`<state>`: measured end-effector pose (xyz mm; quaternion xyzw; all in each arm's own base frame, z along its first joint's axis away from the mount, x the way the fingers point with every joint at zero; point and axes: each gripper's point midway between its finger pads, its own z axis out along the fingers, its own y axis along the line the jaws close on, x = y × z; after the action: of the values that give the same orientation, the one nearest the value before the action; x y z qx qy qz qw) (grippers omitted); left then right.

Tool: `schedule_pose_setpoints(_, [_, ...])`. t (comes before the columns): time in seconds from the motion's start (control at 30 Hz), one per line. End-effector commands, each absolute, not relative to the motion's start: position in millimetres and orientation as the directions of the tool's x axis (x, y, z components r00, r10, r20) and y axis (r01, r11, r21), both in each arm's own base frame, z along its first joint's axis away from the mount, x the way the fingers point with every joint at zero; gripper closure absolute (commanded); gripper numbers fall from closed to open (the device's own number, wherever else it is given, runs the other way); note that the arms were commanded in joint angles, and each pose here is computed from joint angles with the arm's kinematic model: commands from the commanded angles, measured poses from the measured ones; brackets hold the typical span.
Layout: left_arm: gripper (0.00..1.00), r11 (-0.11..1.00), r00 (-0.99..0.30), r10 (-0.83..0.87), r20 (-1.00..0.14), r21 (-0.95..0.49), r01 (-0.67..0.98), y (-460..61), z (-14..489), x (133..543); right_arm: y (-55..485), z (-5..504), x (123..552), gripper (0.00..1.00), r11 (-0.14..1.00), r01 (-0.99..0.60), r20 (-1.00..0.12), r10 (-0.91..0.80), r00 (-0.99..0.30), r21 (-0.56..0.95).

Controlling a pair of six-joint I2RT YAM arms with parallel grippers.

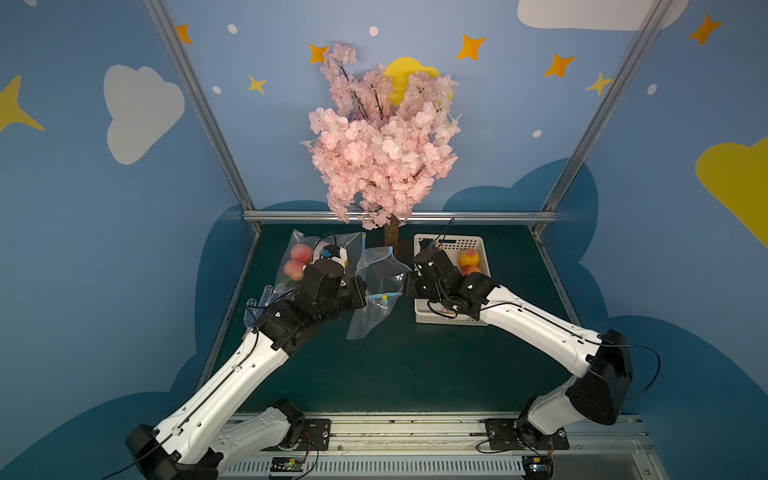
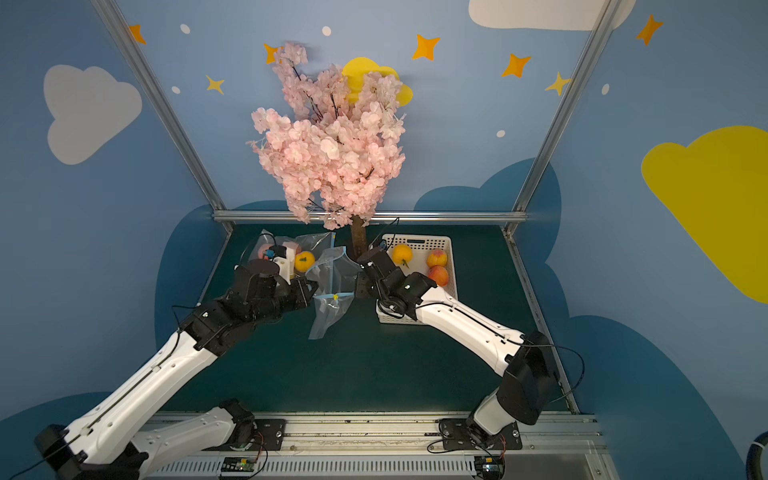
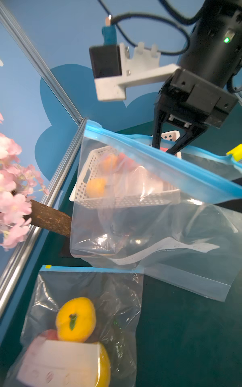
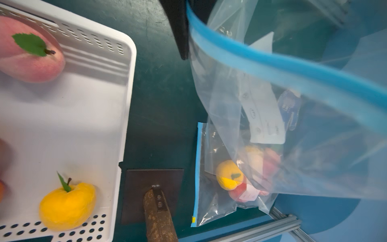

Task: Place the peach in a zip-top bag and seal the zipper
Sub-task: Open the zipper of the food storage bag at the center of the board.

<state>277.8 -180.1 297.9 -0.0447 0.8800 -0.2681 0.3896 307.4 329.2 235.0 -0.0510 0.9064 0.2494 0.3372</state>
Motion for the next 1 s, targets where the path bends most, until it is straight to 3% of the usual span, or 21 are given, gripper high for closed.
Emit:
schedule_pose_setpoints(0.0, [0.97, 0.948, -0.767, -0.124, -0.629, -0.302, 0.095, -151.1, 278.4, 261.6, 330.8, 221.5, 305.3, 1.0, 0.849, -0.277, -0.588, 0.048, -0.808, 0.449])
schedule_pose_setpoints(0.2, [0.97, 0.949, -0.799, -0.057, -0.599, -0.28, 0.143, -163.3, 290.3, 266.5, 347.7, 177.9, 304.1, 1.0, 0.812, -0.251, -0.447, 0.014, -0.895, 0.527])
schedule_pose_setpoints(0.43, [0.97, 0.942, -0.905, -0.034, -0.424, -0.317, 0.114, -200.0, 195.2, 283.1, 335.0, 117.6, 305.3, 0.96, 0.856, -0.196, -0.298, -0.051, -0.953, 0.479])
schedule_pose_setpoints(0.63, [0.97, 0.935, -0.936, -0.033, -0.351, -0.343, 0.095, -226.9, 148.4, 296.0, 340.3, 122.0, 303.9, 0.78, 0.822, -0.276, -0.299, -0.135, -0.944, 0.499])
schedule_pose_setpoints(0.83, [0.97, 0.933, -0.955, -0.012, -0.296, -0.347, 0.096, -238.0, 131.9, 300.2, 336.5, 162.7, 300.2, 0.47, 0.777, -0.338, -0.373, -0.144, -0.917, 0.531])
schedule_pose_setpoints(0.97, [0.97, 0.928, -0.956, -0.013, -0.292, -0.36, 0.098, -242.6, 129.3, 302.0, 304.7, 179.9, 306.2, 0.39, 0.801, -0.326, -0.432, -0.094, -0.897, 0.502])
